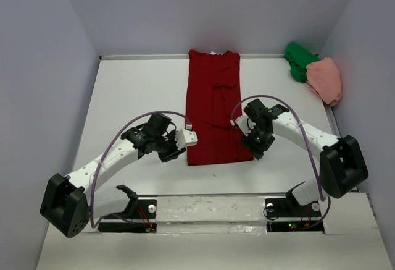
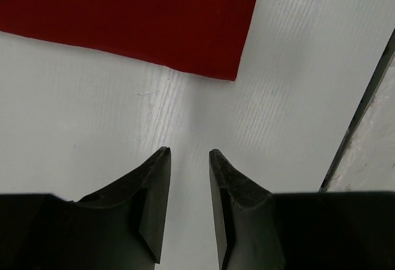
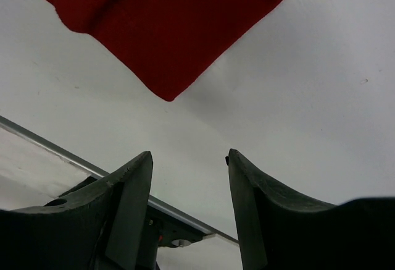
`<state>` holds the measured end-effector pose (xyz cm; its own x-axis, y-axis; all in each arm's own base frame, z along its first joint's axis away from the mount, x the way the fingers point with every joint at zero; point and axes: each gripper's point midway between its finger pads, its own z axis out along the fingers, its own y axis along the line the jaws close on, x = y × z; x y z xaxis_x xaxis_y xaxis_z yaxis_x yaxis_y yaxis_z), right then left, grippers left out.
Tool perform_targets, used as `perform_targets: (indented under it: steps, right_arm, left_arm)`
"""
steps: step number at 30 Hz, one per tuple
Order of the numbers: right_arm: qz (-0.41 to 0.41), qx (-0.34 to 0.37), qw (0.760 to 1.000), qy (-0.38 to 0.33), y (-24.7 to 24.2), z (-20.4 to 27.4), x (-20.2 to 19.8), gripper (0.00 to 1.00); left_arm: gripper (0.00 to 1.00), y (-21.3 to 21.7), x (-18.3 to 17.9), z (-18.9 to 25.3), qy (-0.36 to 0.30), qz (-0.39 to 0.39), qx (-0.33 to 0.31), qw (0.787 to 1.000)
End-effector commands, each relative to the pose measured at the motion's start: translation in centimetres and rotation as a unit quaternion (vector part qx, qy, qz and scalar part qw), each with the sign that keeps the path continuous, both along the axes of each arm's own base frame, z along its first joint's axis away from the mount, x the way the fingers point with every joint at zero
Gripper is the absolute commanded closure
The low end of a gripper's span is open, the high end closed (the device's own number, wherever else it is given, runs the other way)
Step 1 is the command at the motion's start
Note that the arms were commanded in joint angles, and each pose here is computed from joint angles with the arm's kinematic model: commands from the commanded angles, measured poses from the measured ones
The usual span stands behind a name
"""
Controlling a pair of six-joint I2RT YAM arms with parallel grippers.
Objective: Fold and stack the t-shirts
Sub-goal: Rotate the tshirt 90 degrees
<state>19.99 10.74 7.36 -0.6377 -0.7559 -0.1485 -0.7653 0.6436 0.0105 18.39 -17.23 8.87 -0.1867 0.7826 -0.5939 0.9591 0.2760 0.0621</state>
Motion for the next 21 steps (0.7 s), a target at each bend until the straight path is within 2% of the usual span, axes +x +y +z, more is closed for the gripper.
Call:
perform_targets:
  steps: [1, 5, 9, 21]
  right_arm:
    - [-0.019, 0.009, 1.000, 0.000, 1.3, -0.3, 1.9, 0.43]
    - [-0.030, 0.022, 0.999, 0.034, 2.9, -1.7, 2.5, 0.43]
    - [-0.042, 0.027, 0.998, 0.047, 3.4, -3.2, 3.0, 0.44]
    - [-0.057, 0.043, 0.995, 0.075, 3.4, -4.2, 2.8, 0.46]
  left_arm:
    - [0.58, -2.0, 0.8, 0.8, 0.013, -0.013, -0.019, 1.000]
    - [0.58, -3.3, 1.5, 0.2, 0.048, -0.012, -0.018, 0.999]
    - [0.57, -5.8, 1.8, 1.1, 0.100, -0.014, -0.049, 0.994]
    - [0.56, -7.4, 1.9, -0.5, 0.174, 0.009, -0.051, 0.983]
